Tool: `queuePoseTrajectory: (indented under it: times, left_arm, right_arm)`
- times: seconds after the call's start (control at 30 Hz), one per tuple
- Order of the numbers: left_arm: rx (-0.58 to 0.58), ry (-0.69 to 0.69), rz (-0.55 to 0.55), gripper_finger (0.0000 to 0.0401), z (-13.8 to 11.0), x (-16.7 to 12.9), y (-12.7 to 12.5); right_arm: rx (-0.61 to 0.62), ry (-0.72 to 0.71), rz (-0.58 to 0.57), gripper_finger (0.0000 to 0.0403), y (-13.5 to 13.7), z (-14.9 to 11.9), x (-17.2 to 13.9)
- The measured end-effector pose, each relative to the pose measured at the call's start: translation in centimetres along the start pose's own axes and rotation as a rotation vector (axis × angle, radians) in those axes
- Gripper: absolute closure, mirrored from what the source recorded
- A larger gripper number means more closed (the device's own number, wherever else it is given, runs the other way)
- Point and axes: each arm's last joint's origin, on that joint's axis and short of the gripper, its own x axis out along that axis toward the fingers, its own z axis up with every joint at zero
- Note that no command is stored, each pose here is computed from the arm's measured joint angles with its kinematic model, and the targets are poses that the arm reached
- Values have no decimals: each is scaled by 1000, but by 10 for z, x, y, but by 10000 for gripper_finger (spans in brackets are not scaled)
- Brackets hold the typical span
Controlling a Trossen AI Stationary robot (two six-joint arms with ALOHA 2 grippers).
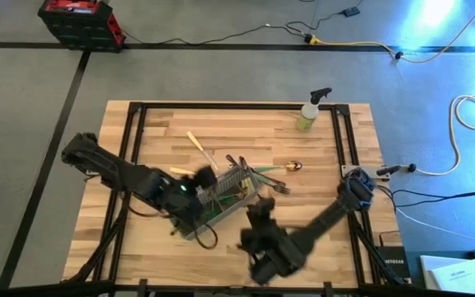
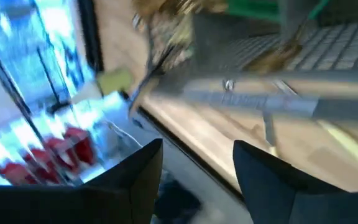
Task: Sort silverware
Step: Put the spoon into the silverware tray
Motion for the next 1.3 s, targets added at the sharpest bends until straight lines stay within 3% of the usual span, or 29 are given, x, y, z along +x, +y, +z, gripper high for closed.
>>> queuePoseTrajectory:
  times: [0.13,0.23,0.3,0.33,0.5,0.67,0.77,0.83,0.97,1.03,1.13,1.2,1.3]
  left_arm:
    - [-355,-91,42,219,-38,-33,8]
    - [-663,-281,22,220,-73,-63,10]
    - [-825,-398,38,219,-95,-79,5]
    - [-889,-447,43,219,-105,-84,1]
    - [-1108,-633,45,219,-136,-89,-30]
    - [-1177,-812,15,219,-137,-68,-64]
    - [-1205,-838,9,219,-135,-56,-81]
    - [-1217,-841,11,219,-136,-51,-88]
    - [-1256,-855,38,219,-138,-49,-92]
    - [-1279,-866,33,219,-138,-49,-92]
    - [-1312,-851,-10,219,-135,-47,-93]
    - [-1328,-844,-30,219,-133,-45,-93]
    - [-1323,-814,-45,219,-128,-42,-94]
  right_arm:
    - [-52,0,137,342,-10,17,27]
    - [-106,-106,369,388,-16,36,42]
    - [-131,-218,550,397,-24,48,50]
    - [-119,-253,588,395,-29,52,55]
    - [-65,-233,560,396,-54,54,84]
    - [-61,-307,745,402,-49,43,119]
    - [19,-367,731,402,-53,23,131]
    - [103,-515,670,402,-65,14,124]
    - [269,-945,564,403,-77,-10,99]
    - [370,-1025,530,403,-68,-33,106]
    - [537,-1023,516,399,-55,-59,121]
    - [668,-1008,582,388,-56,-56,116]
    - [633,-826,617,354,-53,-41,108]
